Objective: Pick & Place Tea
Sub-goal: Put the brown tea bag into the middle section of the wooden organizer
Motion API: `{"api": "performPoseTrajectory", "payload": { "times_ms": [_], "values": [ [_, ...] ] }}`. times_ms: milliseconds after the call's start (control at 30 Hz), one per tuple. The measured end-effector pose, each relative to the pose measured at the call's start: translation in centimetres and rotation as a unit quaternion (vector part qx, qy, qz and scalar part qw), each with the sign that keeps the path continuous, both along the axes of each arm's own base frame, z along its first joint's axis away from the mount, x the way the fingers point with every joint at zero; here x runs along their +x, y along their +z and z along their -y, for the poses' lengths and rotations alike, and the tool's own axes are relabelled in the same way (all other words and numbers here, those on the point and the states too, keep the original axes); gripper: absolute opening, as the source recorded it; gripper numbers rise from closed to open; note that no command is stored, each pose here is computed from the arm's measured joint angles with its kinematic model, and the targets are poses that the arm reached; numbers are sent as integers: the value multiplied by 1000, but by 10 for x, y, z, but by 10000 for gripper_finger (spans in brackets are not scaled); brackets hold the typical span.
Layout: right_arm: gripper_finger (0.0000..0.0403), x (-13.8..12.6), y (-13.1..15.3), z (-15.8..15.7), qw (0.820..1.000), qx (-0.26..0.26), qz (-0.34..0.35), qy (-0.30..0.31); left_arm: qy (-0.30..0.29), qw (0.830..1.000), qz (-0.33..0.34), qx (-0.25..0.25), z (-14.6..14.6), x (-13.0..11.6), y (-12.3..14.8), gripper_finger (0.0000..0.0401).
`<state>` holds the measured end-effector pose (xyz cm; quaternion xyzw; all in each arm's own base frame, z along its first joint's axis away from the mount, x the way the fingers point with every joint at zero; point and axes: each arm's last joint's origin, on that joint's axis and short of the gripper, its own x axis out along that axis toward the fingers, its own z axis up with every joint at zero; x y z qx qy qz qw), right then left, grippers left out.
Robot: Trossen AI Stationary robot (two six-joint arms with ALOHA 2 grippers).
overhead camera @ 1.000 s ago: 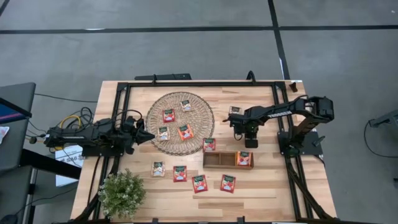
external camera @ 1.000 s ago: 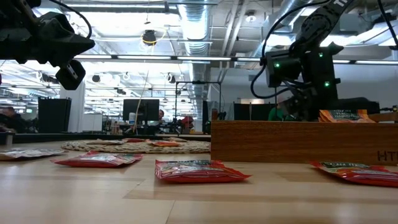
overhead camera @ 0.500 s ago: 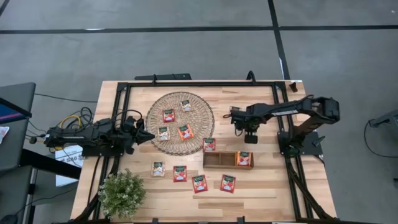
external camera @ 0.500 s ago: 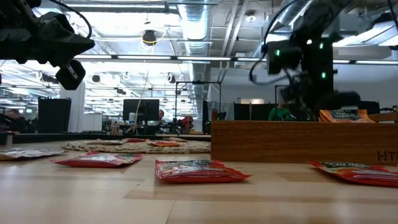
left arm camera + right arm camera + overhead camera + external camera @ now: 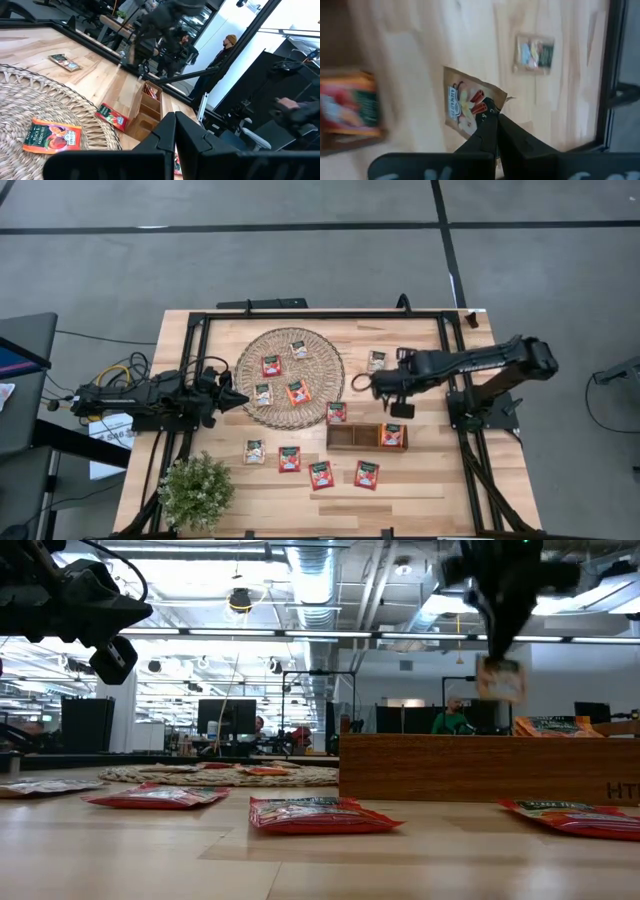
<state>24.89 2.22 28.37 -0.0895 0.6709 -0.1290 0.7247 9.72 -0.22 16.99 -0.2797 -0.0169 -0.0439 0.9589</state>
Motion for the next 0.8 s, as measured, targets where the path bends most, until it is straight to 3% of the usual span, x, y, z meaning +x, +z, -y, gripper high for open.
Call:
{"api": "performPoseTrajectory", "payload": {
  "times_ms": [267,500,800],
  "values": [
    [0,52,14,-57,999,0,0,52,0,1000,0,0,0,0,0,0],
    [0,86,-19,-95,994,-18,-56,87,0,1000,0,0,0,0,0,0],
    [0,99,-53,-116,992,-45,-86,81,0,1000,0,0,0,0,0,0]
  ]
}}
